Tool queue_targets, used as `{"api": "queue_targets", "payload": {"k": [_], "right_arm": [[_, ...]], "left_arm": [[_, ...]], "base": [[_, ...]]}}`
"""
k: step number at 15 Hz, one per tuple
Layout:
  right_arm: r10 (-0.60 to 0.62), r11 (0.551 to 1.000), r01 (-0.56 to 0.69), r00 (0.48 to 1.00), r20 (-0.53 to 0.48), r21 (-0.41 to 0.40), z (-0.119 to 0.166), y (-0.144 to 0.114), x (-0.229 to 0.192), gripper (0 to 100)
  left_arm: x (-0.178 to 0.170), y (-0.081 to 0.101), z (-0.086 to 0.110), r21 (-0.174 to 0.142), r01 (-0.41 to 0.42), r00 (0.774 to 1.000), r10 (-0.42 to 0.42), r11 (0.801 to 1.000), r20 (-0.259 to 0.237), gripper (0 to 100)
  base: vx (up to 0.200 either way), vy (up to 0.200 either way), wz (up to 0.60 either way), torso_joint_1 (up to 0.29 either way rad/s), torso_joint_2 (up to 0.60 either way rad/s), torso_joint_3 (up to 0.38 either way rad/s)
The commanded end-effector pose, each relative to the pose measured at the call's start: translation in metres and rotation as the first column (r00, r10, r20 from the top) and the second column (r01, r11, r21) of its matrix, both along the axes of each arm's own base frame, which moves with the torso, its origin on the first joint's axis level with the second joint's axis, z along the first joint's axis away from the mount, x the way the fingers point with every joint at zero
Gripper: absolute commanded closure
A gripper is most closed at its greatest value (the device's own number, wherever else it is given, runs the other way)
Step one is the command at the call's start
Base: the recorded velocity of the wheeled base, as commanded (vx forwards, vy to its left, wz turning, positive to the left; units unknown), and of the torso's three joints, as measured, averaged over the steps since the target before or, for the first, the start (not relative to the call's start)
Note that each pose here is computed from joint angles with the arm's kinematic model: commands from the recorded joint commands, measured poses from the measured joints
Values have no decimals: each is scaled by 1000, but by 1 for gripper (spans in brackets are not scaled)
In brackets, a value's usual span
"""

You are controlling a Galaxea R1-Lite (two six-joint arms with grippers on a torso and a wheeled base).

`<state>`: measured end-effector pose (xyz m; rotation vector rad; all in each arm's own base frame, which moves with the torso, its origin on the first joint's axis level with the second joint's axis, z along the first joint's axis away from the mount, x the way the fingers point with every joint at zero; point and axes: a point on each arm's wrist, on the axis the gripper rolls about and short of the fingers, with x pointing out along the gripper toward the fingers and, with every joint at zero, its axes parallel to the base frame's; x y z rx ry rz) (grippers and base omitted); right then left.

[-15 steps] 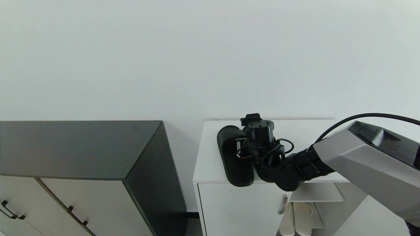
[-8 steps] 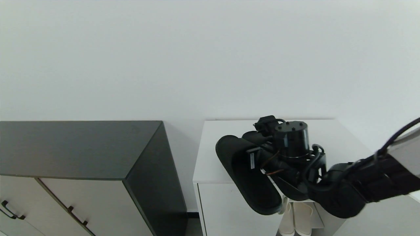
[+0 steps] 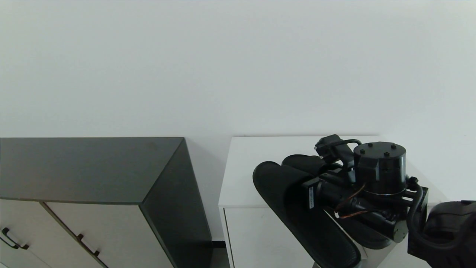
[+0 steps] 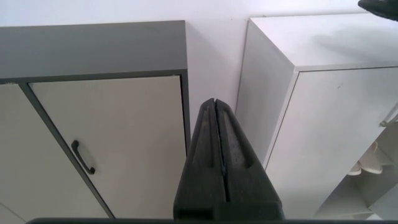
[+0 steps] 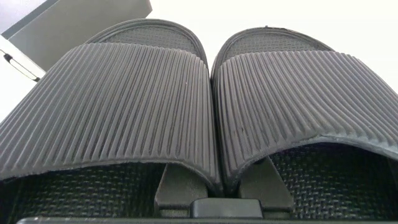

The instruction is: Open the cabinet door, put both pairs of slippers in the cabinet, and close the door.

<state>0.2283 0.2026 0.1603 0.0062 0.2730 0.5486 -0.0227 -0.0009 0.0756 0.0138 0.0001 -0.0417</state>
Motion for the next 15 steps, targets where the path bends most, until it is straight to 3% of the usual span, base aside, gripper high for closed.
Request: {"api": "queue_targets", "payload": {"k": [1, 12, 15], "right_arm": [[1, 1000, -1, 1000, 0, -1, 0, 0, -1, 100], [-3, 1000, 3, 1000, -21, -23, -9, 2, 3, 100], [-79, 995, 77, 997, -21, -63, -13, 2, 5, 100]], "left_arm": [[0, 0, 0, 0, 0, 1000, 0, 1000, 0, 100], [0, 0, 0, 0, 0, 1000, 0, 1000, 0, 100], [0, 0, 0, 0, 0, 1000, 0, 1000, 0, 100]], "base": [[-200, 0, 0, -2, 2, 2], [-200, 0, 0, 0, 1, 1], [-200, 0, 0, 1, 4, 1]]}}
